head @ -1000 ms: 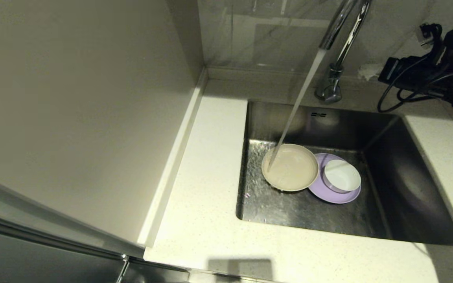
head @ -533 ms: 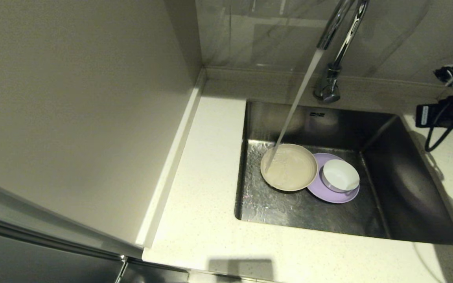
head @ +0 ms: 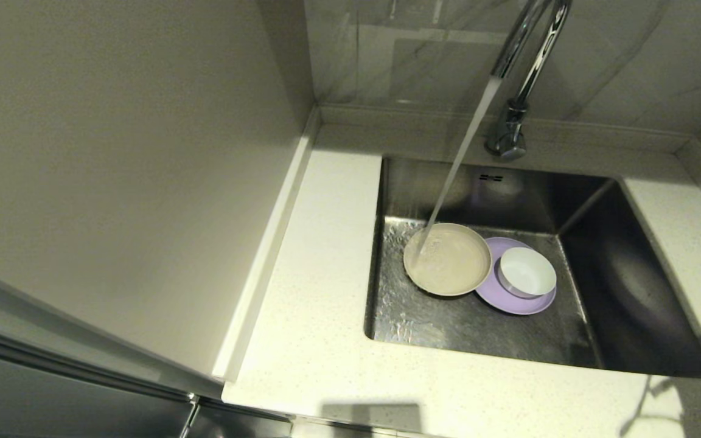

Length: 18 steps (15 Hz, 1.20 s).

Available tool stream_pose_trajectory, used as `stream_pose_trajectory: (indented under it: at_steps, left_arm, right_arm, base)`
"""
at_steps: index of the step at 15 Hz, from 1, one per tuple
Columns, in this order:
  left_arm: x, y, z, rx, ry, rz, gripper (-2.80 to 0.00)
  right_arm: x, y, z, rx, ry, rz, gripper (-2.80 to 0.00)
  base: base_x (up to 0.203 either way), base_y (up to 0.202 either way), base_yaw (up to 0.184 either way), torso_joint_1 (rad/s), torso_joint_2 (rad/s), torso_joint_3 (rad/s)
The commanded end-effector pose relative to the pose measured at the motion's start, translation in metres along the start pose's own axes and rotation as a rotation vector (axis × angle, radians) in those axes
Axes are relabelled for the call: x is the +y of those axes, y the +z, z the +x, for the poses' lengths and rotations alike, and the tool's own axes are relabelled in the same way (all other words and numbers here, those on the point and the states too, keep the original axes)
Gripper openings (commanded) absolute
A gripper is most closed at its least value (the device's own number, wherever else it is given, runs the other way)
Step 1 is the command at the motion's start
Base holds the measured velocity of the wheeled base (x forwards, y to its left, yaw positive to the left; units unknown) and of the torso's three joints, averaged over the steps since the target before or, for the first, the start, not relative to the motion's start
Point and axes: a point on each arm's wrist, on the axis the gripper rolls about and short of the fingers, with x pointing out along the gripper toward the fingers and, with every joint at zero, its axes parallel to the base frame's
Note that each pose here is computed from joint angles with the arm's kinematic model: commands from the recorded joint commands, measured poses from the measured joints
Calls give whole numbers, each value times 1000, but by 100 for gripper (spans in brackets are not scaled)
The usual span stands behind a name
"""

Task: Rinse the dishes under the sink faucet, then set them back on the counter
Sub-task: Wait for the water to rinse the bowl

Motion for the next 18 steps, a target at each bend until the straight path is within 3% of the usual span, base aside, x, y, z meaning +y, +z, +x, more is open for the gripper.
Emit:
stream_pose_trajectory:
  at_steps: [1, 5, 7, 10, 18]
  left_arm:
    - [0, 0, 0, -3, 1, 1, -280]
    - [0, 0, 0, -3, 1, 0, -280]
    - [0, 0, 0, -5, 1, -1, -280]
    - [0, 0, 0, -3, 1, -1, -280]
    - [0, 0, 0, -3, 1, -1, -280]
  right_arm:
    - [-1, -56, -68, -160, 49, -4, -280]
    - [-7, -143, -96, -248, 165, -96, -280]
    - [-10, -165, -96, -201, 217, -193, -280]
    - [-9, -174, -99, -221, 281, -205, -280]
    - [-13, -187, -110, -309, 309, -49, -280]
  base:
    - [0, 0, 0, 0, 0, 0]
    - [0, 0, 0, 0, 0, 0]
    - [0, 0, 0, 0, 0, 0]
    - [0, 0, 0, 0, 0, 0]
    - [0, 0, 0, 0, 0, 0]
